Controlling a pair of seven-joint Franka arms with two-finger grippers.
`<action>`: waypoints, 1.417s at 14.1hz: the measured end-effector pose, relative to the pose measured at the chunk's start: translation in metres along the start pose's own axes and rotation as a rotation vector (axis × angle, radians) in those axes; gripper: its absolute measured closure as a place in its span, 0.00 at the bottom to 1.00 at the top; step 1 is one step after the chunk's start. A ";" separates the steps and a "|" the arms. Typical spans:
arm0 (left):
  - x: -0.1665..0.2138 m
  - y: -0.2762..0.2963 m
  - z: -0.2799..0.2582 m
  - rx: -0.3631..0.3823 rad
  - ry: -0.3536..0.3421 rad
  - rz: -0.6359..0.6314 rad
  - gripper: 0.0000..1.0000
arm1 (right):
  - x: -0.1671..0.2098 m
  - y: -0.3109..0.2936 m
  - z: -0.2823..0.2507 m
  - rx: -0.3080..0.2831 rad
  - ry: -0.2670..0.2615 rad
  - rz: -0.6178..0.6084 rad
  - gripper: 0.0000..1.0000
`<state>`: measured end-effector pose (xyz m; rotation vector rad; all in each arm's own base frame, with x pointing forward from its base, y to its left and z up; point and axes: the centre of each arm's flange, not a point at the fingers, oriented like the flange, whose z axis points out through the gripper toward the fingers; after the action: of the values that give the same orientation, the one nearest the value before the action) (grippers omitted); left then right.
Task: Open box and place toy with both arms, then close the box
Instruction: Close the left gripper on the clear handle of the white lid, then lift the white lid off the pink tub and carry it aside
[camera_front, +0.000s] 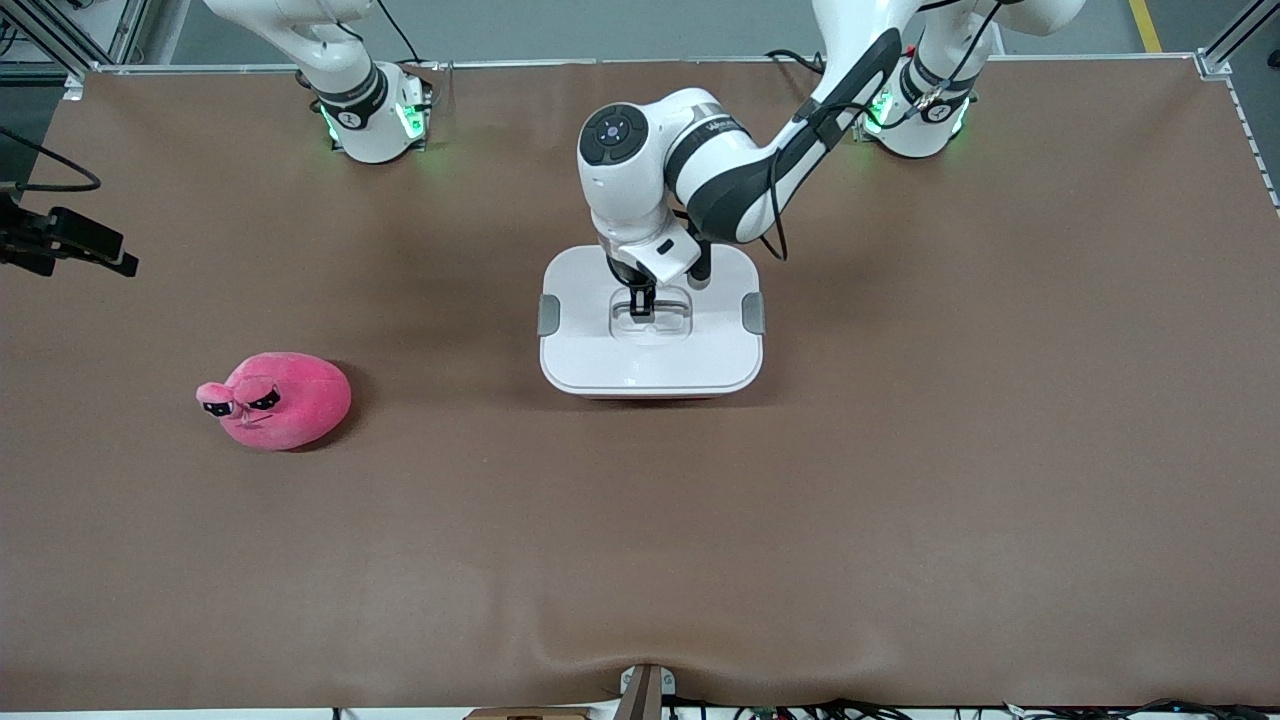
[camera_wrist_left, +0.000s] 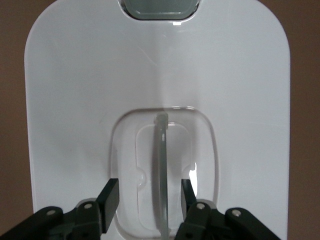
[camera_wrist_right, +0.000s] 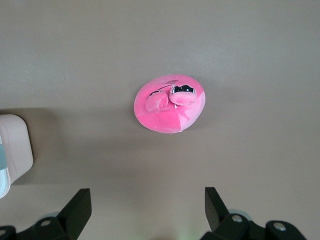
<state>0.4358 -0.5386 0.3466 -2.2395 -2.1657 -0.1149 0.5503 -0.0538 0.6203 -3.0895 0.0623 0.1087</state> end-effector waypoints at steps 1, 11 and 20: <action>0.000 0.000 0.000 0.000 0.000 0.000 0.50 | 0.000 0.000 0.000 -0.007 -0.001 -0.001 0.00; 0.000 0.001 -0.002 -0.005 -0.003 0.009 0.93 | 0.000 0.001 0.001 -0.013 -0.002 -0.004 0.00; 0.004 0.002 -0.035 -0.031 -0.007 0.031 0.93 | 0.004 0.005 0.007 -0.014 -0.010 0.004 0.00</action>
<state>0.4364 -0.5367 0.3818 -2.2922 -2.1463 -0.1414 0.5538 -0.0588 0.6132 -3.1025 0.0671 0.1255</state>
